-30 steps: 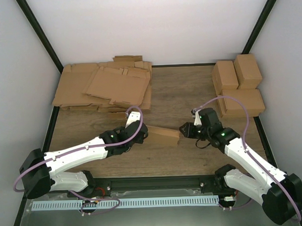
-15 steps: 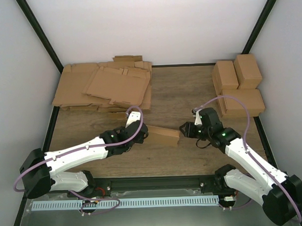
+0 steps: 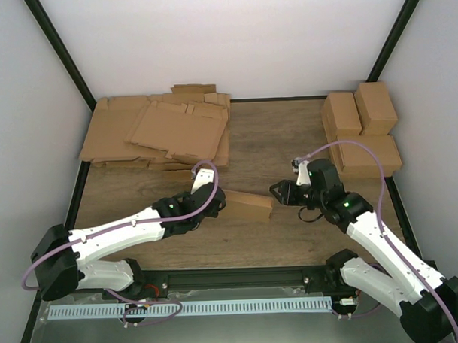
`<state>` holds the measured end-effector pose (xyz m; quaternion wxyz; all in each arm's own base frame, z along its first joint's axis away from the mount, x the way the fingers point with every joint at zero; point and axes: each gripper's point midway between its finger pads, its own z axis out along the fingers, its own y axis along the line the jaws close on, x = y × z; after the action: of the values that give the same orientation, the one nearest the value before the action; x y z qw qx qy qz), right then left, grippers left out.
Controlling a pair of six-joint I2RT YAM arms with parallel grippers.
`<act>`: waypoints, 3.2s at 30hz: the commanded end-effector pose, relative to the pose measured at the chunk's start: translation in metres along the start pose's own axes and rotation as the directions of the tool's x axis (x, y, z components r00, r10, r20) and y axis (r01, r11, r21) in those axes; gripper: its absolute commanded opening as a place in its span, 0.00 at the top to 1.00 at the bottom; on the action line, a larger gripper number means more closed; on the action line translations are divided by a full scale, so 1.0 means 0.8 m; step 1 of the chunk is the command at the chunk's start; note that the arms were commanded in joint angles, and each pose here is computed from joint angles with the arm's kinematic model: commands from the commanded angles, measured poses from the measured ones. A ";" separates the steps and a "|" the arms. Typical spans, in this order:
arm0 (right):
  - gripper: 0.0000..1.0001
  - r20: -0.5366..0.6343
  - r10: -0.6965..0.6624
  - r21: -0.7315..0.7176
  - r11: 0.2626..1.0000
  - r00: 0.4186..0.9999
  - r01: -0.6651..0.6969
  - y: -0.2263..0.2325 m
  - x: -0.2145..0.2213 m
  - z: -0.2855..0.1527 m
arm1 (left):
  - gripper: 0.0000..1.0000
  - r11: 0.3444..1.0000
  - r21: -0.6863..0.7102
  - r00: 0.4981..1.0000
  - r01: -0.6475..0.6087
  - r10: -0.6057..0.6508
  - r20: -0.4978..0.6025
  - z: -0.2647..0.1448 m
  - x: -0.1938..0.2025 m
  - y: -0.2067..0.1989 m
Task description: Fold the paper box
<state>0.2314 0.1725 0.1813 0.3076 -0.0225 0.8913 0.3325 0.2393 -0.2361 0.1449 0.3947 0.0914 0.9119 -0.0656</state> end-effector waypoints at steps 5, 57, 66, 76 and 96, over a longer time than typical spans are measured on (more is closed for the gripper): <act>0.64 -0.039 0.026 -0.051 0.998 0.999 -0.028 0.011 0.012 -0.010 | 0.96 1.000 -0.002 0.999 -0.031 0.031 -0.045 0.006 0.013 -0.005; 0.45 -0.093 0.637 0.067 0.771 0.766 -0.633 -0.017 0.045 0.010 | 0.96 0.999 -0.001 0.998 -0.046 0.046 -0.043 0.008 0.010 -0.016; 0.57 -0.077 0.630 0.059 0.777 0.773 -0.627 -0.020 0.045 0.010 | 0.96 0.999 0.000 0.998 -0.047 0.047 -0.043 0.009 0.009 -0.018; 0.61 -0.085 0.640 0.088 0.768 0.763 -0.634 -0.037 0.067 0.016 | 0.96 0.999 0.002 0.998 -0.051 0.051 -0.045 0.009 0.011 -0.020; 0.48 -0.029 0.586 0.039 0.810 0.810 -0.585 -0.012 0.025 -0.005 | 0.92 0.998 -0.009 0.997 -0.055 0.055 -0.046 0.009 0.011 -0.019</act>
<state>0.2094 0.1700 0.1486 0.1526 0.2510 0.8665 0.4036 0.2423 -0.2479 0.1451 0.3979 0.0998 0.9104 -0.0528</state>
